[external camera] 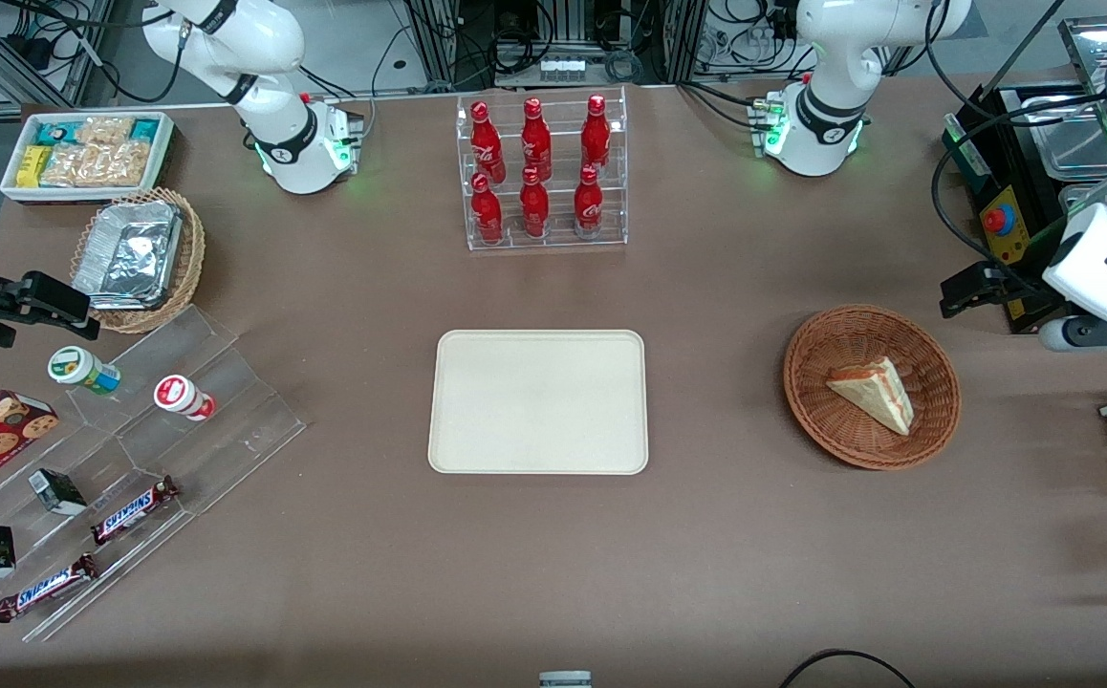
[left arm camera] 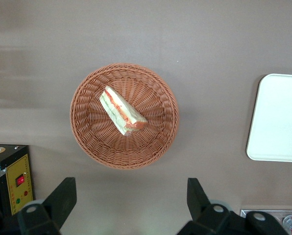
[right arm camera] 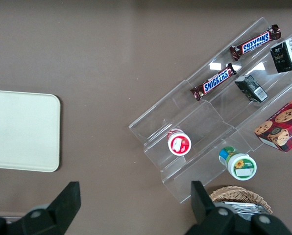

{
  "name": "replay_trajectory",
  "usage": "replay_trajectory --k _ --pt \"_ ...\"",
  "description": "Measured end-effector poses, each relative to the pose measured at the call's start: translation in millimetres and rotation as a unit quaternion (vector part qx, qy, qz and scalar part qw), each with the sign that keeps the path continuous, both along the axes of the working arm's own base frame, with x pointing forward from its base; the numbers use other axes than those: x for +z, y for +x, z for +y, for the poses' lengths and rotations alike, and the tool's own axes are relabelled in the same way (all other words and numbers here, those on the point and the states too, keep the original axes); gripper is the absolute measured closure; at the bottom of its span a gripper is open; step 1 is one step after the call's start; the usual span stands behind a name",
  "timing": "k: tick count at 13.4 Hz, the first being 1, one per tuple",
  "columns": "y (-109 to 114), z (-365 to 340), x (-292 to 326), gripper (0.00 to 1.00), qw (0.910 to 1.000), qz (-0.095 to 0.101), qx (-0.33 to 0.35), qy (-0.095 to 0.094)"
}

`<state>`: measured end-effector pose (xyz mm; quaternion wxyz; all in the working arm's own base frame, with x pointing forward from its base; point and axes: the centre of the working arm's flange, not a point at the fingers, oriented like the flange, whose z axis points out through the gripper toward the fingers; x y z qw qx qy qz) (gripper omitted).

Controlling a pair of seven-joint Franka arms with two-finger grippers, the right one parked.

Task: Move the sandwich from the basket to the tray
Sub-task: 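Move the left gripper over the basket and lower onto the sandwich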

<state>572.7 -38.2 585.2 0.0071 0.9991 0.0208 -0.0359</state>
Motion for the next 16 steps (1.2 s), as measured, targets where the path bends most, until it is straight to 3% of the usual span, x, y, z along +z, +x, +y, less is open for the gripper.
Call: replay_trajectory --k 5,8,10,12,16 --pt "3 7 -8 0.00 0.9999 0.010 0.000 0.002" --pt "18 14 -45 0.00 0.9985 0.035 0.033 0.027" --pt "31 16 -83 0.00 0.9964 0.048 0.061 0.033" --pt "41 16 -123 0.00 0.9918 0.040 0.116 0.037" --pt "38 10 -184 0.00 0.9699 0.023 0.238 0.043"
